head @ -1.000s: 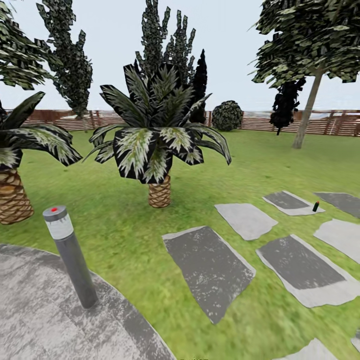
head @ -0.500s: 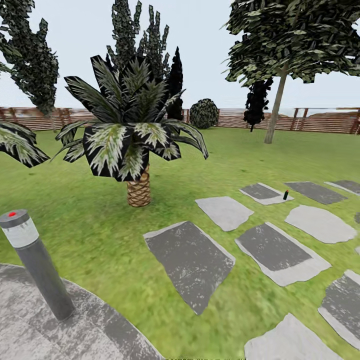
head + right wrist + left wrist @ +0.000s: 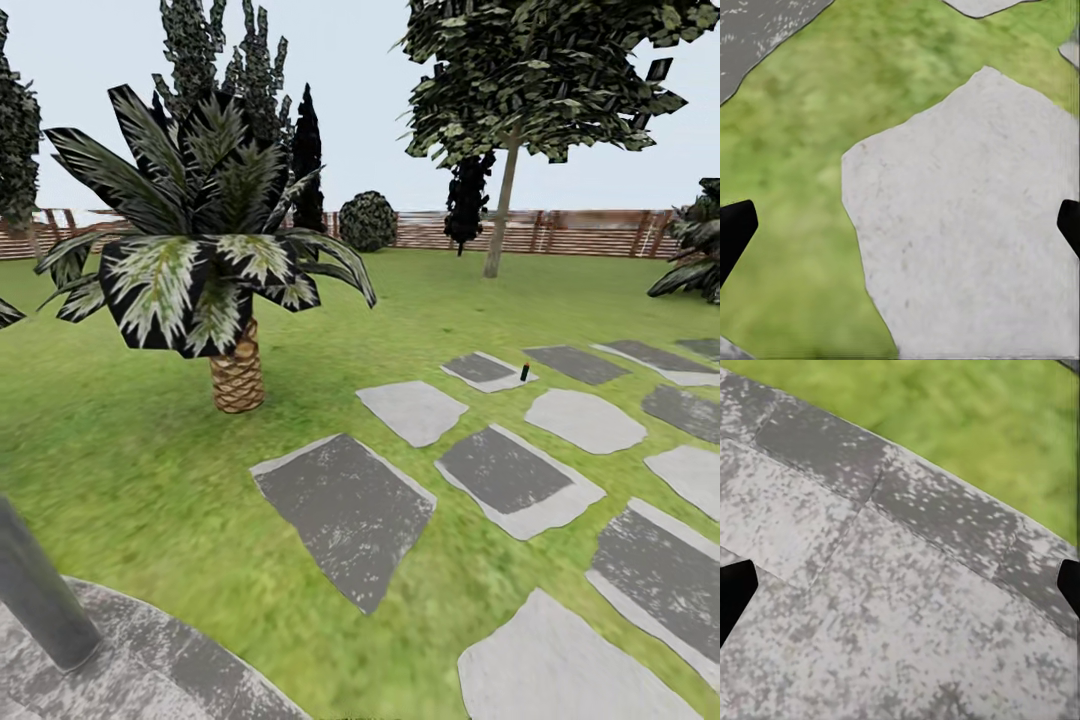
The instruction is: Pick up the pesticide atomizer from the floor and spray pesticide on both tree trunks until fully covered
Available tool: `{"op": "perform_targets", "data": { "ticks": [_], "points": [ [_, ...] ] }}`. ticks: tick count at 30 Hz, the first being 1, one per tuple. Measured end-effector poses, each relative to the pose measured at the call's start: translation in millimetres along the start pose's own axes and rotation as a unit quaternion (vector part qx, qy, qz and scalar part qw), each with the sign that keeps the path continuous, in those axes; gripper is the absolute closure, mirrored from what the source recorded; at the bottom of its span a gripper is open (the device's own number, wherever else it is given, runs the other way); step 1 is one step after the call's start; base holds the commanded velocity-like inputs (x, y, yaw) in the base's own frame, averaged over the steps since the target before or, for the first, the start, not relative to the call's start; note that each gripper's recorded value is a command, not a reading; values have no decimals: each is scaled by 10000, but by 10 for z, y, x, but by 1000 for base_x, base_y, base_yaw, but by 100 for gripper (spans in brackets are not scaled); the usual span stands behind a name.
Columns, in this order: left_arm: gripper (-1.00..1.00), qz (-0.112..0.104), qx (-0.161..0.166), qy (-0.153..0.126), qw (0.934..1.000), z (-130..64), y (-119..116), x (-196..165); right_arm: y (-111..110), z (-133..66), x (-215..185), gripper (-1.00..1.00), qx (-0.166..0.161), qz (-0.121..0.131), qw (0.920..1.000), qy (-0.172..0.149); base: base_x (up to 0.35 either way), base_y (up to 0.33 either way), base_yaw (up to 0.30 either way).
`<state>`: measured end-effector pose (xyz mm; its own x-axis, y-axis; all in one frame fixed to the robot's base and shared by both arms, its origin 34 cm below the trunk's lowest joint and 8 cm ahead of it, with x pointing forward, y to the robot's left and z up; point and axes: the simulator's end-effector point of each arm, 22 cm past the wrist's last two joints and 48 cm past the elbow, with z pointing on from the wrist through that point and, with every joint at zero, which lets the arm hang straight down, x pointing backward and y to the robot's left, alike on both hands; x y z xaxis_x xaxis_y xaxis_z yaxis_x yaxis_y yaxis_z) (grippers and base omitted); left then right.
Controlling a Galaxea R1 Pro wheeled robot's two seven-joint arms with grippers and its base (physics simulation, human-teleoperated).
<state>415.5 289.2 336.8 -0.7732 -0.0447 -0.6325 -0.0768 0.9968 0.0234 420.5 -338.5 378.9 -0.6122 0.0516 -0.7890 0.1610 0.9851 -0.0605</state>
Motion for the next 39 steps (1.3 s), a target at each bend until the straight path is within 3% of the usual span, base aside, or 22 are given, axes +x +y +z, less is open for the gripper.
{"op": "perform_targets", "data": {
  "ticks": [31,39],
  "points": [
    [-100,22,-16,127,9999,434,20,653,15,290,729,-100,-1,-25,9999,132,0,0,-262],
    [-100,29,-23,142,9999,435,34,663,14,282,764,-100,0,-56,9998,170,251,0,-26]
  ]
}}
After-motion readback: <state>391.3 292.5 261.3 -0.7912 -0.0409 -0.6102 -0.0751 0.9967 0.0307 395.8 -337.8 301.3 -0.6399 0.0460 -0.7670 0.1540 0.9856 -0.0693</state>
